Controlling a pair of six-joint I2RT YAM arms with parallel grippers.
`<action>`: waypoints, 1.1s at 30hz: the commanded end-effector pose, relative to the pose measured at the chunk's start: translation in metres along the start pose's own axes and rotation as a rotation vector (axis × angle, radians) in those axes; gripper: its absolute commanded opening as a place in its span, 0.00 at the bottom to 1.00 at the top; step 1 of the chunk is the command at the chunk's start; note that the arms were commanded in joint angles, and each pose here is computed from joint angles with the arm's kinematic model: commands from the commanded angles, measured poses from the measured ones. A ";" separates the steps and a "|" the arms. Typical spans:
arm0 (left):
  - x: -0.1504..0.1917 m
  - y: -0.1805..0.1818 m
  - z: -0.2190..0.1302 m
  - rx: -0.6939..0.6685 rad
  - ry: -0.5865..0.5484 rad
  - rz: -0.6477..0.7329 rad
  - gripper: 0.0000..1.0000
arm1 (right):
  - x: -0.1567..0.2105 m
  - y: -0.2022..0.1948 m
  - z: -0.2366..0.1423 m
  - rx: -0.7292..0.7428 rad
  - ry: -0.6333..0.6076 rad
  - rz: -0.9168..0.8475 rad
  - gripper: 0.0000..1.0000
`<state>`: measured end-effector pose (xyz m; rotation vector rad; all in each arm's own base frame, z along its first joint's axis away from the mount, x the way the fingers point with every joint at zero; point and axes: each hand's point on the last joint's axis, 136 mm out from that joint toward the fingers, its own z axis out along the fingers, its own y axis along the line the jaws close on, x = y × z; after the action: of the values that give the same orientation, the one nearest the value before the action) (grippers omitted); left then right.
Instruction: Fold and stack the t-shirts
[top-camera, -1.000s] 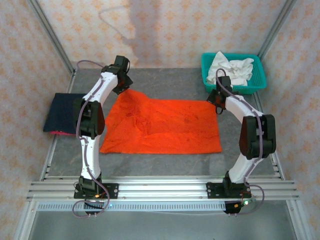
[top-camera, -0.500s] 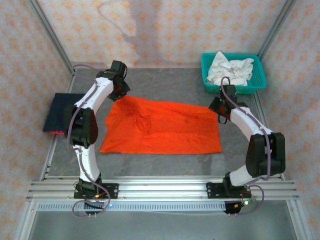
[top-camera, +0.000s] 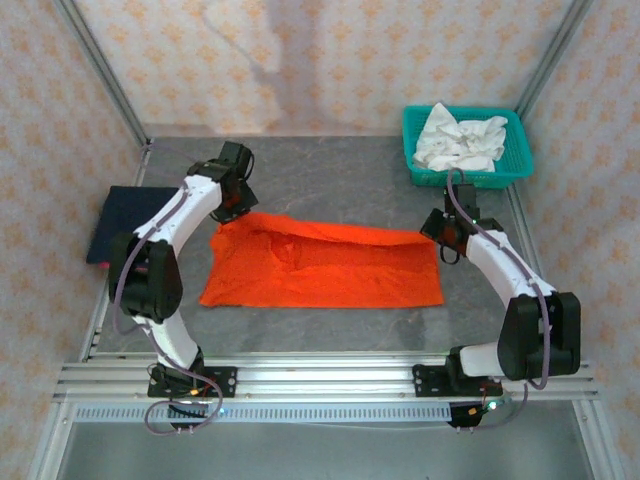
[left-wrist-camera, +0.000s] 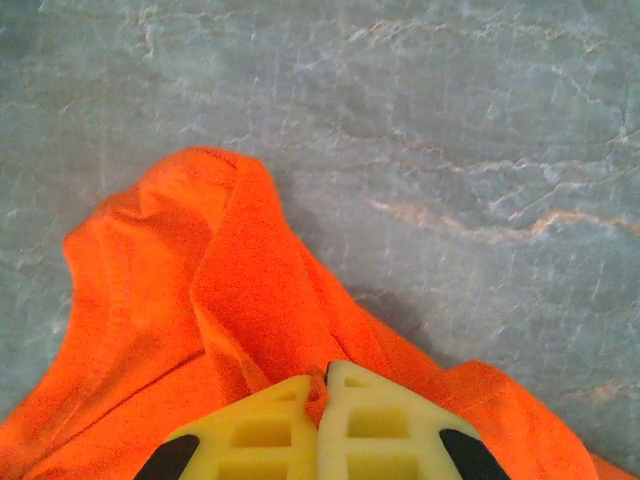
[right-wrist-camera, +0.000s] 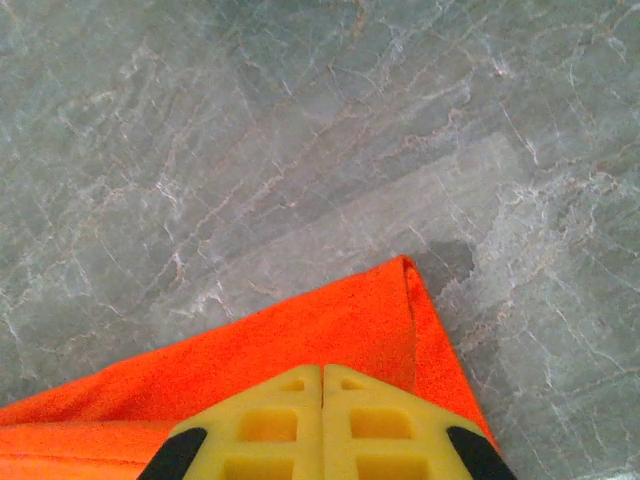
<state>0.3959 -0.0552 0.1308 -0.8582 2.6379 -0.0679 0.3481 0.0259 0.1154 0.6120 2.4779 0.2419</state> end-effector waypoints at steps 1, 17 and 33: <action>0.015 0.016 -0.011 -0.043 -0.007 0.010 0.00 | 0.010 -0.010 -0.005 0.034 0.013 0.000 0.00; 0.059 0.063 -0.027 -0.099 0.019 -0.044 0.00 | 0.018 -0.021 -0.002 0.087 0.041 0.008 0.00; 0.081 0.091 -0.033 -0.154 0.056 -0.039 0.00 | 0.033 -0.030 -0.011 0.107 0.073 0.018 0.00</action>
<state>0.2888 -0.0405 0.1199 -0.9478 2.7001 0.0235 0.3192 0.0197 0.1033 0.6484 2.5515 0.1847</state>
